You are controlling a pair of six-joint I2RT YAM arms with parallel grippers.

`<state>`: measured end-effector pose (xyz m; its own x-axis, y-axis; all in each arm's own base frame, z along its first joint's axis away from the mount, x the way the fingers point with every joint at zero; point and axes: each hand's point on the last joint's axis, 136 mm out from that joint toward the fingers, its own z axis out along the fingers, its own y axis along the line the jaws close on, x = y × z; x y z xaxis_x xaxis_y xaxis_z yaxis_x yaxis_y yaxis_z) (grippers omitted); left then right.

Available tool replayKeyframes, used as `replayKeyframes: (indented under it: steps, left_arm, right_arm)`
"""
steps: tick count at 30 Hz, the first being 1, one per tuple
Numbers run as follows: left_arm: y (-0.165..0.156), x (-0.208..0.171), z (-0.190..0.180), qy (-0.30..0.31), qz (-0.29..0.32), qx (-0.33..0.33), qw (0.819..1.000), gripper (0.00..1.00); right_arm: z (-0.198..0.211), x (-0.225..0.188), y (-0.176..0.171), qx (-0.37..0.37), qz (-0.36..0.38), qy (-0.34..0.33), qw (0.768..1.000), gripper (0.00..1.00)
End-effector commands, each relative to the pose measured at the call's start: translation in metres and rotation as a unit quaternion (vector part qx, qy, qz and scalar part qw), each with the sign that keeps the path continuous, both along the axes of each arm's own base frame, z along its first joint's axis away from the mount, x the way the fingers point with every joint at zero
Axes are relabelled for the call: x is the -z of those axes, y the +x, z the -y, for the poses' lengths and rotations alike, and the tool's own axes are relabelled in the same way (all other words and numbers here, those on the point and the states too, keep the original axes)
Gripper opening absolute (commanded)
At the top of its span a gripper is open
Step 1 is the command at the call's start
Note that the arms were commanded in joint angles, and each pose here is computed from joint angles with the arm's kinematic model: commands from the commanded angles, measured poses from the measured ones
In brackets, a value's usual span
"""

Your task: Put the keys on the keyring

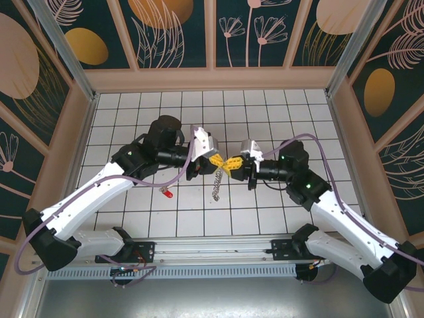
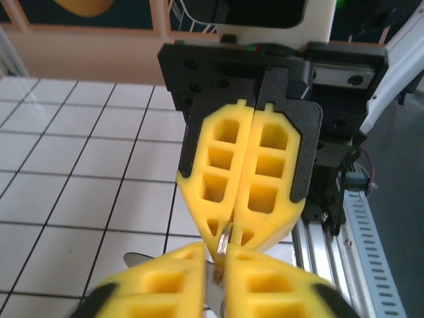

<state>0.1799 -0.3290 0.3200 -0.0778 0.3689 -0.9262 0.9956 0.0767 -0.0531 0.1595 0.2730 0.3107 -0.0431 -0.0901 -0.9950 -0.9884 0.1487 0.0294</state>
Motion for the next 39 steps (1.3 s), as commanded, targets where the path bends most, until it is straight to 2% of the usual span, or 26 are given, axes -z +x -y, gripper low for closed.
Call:
replayKeyframes:
  steps: [1, 9, 17, 29, 34, 37, 38, 39]
  left_arm:
    - [-0.013, -0.027, -0.003, -0.059, 0.014, 0.016, 0.998, 0.27]
    - [-0.028, -0.049, -0.012, -0.117, 0.021, 0.022, 0.993, 0.28]
    - [-0.031, -0.051, -0.009, -0.124, 0.021, 0.035, 0.991, 0.29]
    - [-0.027, -0.049, 0.006, -0.134, 0.002, 0.065, 0.989, 0.3]
    - [-0.026, -0.048, 0.01, -0.136, -0.01, 0.073, 0.988, 0.23]
    - [-0.027, -0.048, 0.01, -0.137, -0.012, 0.075, 0.988, 0.04]
    - [-0.026, -0.048, 0.01, -0.136, -0.014, 0.074, 0.988, 0.0]
    - [-0.027, -0.048, 0.01, -0.136, -0.014, 0.075, 0.988, 0.0]
  right_arm:
    - [0.004, -0.036, -0.015, -0.017, 0.054, 0.068, 0.996, 0.0]
    - [0.009, -0.053, -0.029, -0.045, 0.064, 0.146, 0.986, 0.0]
    - [0.012, -0.06, -0.037, -0.065, 0.058, 0.187, 0.979, 0.0]
    - [0.009, -0.054, -0.036, -0.066, 0.053, 0.186, 0.979, 0.0]
    - [0.009, -0.051, -0.036, -0.065, 0.052, 0.185, 0.979, 0.0]
    - [0.009, -0.049, -0.035, -0.063, 0.05, 0.183, 0.98, 0.0]
    - [0.009, -0.048, -0.035, -0.06, 0.05, 0.183, 0.98, 0.0]
    - [0.009, -0.048, -0.034, -0.059, 0.05, 0.183, 0.98, 0.0]
